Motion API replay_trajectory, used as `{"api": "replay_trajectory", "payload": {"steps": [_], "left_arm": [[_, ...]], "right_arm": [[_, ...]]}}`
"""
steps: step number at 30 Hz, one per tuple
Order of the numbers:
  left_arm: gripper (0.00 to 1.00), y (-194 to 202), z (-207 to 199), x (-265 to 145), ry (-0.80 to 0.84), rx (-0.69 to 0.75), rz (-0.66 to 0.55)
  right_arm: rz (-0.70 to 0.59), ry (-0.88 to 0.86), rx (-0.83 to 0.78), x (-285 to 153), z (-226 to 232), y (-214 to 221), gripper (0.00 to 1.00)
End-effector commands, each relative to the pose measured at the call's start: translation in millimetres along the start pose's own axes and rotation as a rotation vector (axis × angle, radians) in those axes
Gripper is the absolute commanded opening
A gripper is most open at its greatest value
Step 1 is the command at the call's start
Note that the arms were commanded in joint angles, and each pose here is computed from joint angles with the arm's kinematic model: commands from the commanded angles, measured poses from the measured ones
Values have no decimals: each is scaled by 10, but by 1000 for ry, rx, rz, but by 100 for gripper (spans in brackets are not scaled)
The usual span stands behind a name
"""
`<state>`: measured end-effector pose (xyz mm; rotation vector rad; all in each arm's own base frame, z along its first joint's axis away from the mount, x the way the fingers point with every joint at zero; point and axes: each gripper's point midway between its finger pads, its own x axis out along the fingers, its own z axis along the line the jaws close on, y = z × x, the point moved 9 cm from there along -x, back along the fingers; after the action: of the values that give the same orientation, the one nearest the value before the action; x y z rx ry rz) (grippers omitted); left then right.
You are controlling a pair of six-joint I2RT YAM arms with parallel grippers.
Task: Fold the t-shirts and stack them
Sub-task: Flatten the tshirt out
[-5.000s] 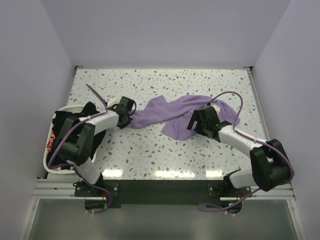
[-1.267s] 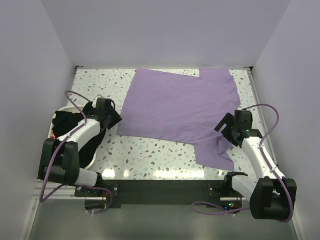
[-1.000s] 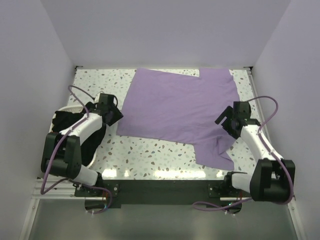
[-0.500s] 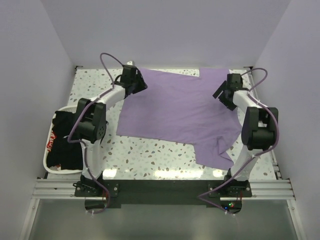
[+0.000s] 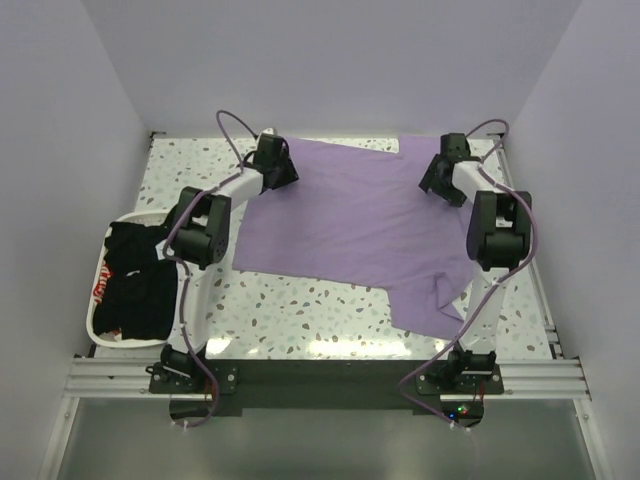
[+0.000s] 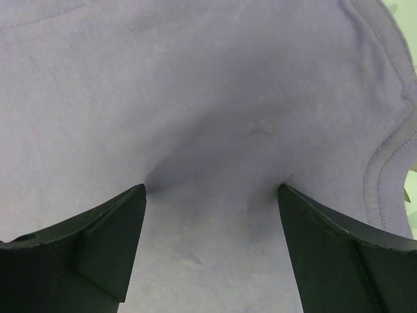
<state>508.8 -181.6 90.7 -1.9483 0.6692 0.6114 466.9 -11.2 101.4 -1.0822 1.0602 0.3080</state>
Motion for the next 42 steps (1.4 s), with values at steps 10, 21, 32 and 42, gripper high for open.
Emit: {"api": "replay_trajectory", "payload": {"steps": [10, 21, 32, 42], "left_arm": [[45, 81, 802, -231, -332, -181, -8], [45, -144, 1029, -296, -306, -191, -18], [57, -634, 458, -1027, -19, -156, -143], [58, 537, -434, -1913, 168, 19, -38]], "right_arm": [[64, -43, -253, 149, 680, 79, 86], [9, -189, -349, 135, 1115, -119, 96], [-179, -209, -258, -1208, 852, -659, 98], [-134, -306, -18, -1871, -156, 584, 88]]}}
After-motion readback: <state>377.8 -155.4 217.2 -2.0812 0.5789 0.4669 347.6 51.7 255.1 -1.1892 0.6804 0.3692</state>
